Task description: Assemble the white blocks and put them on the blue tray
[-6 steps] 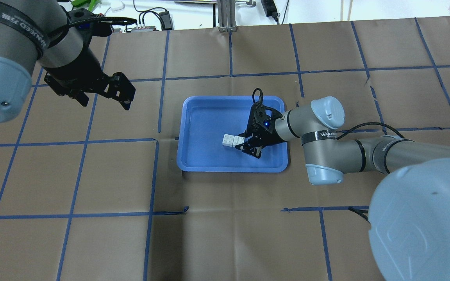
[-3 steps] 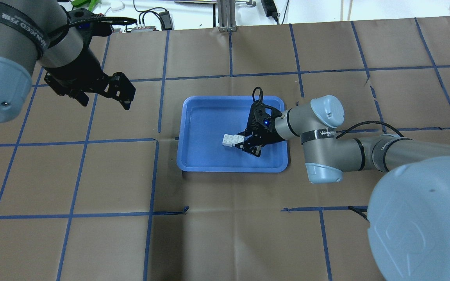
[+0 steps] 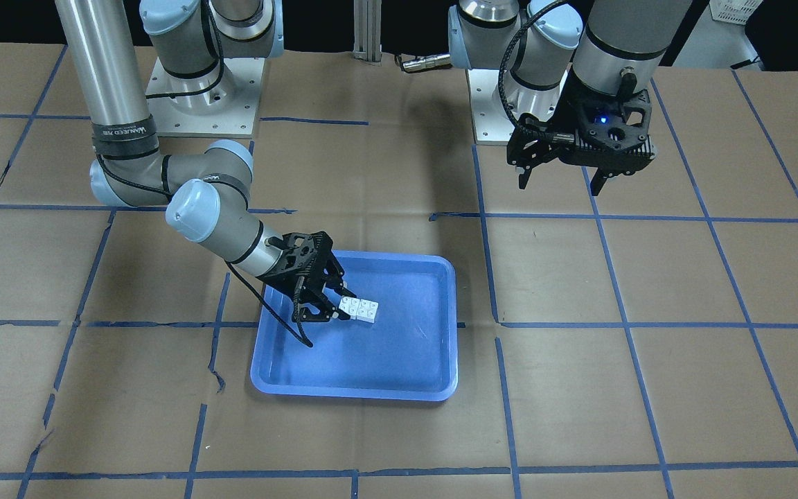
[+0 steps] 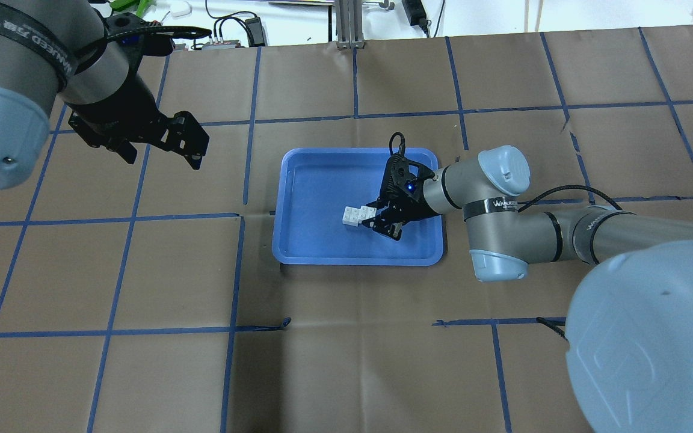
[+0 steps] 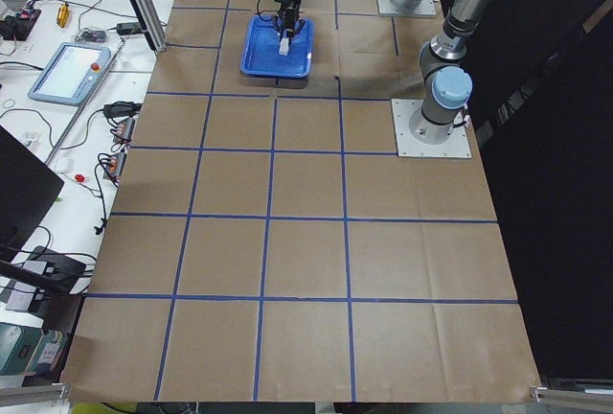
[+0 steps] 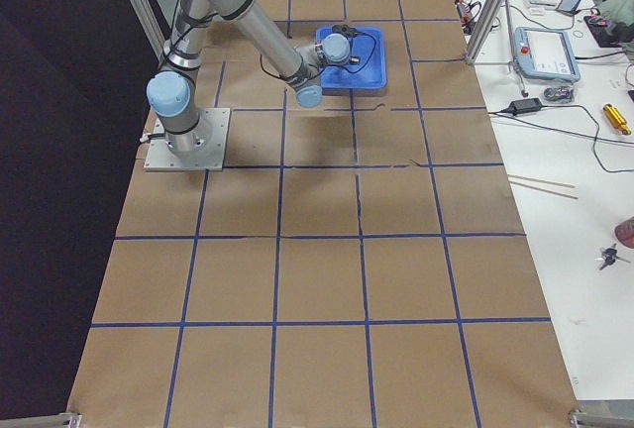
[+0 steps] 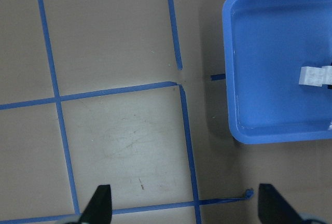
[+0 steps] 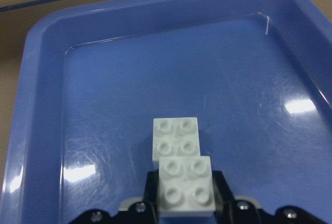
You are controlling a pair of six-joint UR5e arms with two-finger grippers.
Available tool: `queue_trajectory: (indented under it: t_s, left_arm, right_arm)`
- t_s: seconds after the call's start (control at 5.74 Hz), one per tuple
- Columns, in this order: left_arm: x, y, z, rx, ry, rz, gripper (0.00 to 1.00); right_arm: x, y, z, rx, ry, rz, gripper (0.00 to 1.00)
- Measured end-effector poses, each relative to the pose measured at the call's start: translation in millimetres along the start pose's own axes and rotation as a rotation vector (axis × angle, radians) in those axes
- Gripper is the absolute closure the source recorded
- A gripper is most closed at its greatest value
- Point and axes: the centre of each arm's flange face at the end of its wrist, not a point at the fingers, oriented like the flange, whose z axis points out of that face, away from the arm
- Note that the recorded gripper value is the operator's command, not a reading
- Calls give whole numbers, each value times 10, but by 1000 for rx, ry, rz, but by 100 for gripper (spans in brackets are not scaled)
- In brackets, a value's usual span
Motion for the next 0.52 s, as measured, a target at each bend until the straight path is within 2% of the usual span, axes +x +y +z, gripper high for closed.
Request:
queue_trajectory:
  t_s: [0.52]
  left_arm:
    - [4, 5, 12, -3, -2, 1, 1]
  right_arm:
    - [-5, 56, 62, -3, -13, 19, 90]
